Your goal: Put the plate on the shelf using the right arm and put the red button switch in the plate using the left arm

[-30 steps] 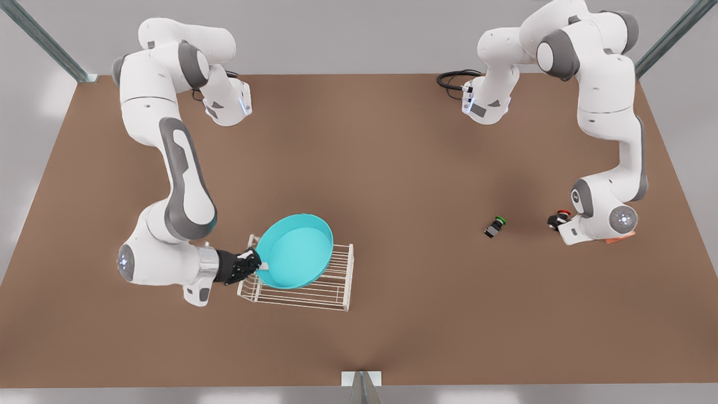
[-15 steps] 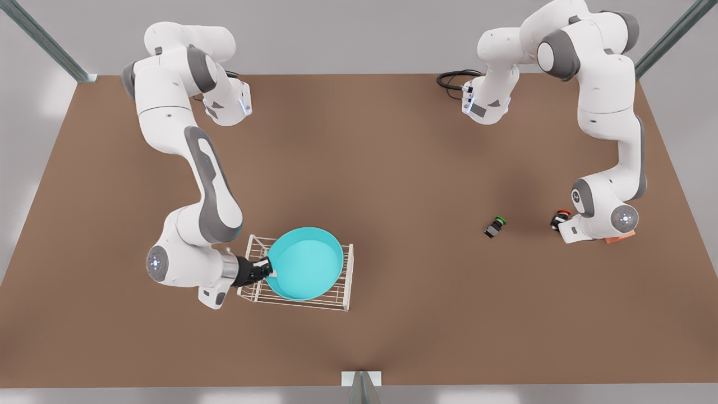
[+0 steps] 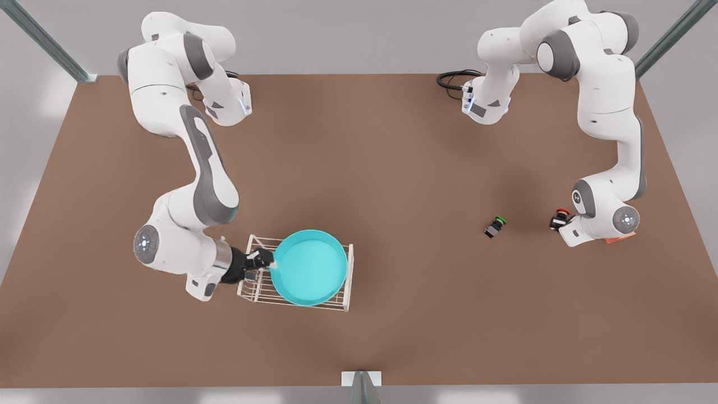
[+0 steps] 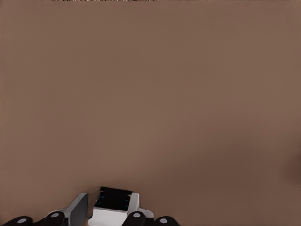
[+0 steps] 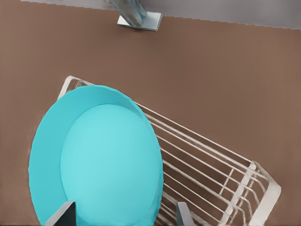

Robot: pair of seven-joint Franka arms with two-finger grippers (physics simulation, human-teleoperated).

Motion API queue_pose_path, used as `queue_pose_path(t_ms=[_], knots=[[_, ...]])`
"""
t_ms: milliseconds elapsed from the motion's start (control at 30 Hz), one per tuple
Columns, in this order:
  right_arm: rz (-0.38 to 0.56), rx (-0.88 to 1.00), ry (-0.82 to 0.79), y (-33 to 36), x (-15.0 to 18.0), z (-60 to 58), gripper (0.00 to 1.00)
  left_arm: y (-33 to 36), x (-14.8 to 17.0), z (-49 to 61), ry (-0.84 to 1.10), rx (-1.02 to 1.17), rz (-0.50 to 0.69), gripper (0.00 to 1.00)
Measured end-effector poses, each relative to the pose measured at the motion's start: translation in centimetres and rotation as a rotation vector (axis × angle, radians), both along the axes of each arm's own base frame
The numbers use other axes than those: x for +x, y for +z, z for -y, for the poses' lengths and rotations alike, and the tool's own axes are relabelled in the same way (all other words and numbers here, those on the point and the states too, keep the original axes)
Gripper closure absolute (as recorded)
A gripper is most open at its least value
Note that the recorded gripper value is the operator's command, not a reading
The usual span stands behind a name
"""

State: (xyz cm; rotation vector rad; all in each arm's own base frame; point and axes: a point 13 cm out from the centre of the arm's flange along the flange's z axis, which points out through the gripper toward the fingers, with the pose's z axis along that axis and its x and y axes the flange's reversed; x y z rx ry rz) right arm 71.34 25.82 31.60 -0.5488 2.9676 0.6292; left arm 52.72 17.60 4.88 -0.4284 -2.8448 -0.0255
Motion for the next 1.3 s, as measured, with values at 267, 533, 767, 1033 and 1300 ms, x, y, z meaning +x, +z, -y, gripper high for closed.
queue_pose_path(t_ms=[267,533,767,1033,1300], knots=[[-0.12,-0.524,-0.119,7.7,-5.3,26.0,0.0,0.1,0.4,0.2,0.039,0.012,0.015,0.43],[-0.188,-0.427,-0.181,14.2,-14.3,27.9,0.0,-0.1,0.2,0.2,0.025,0.011,0.006,0.43],[-0.217,-0.417,-0.181,14.0,-14.9,27.4,0.0,-0.6,-0.1,0.2,-0.024,-0.002,-0.007,0.46],[-0.229,-0.415,-0.183,13.7,-15.0,27.5,0.0,-1.0,-0.1,0.1,-0.063,-0.011,-0.014,0.47],[-0.233,-0.406,-0.197,13.5,-14.9,28.0,0.0,-1.1,0.0,0.0,-0.087,-0.013,-0.015,0.58]])
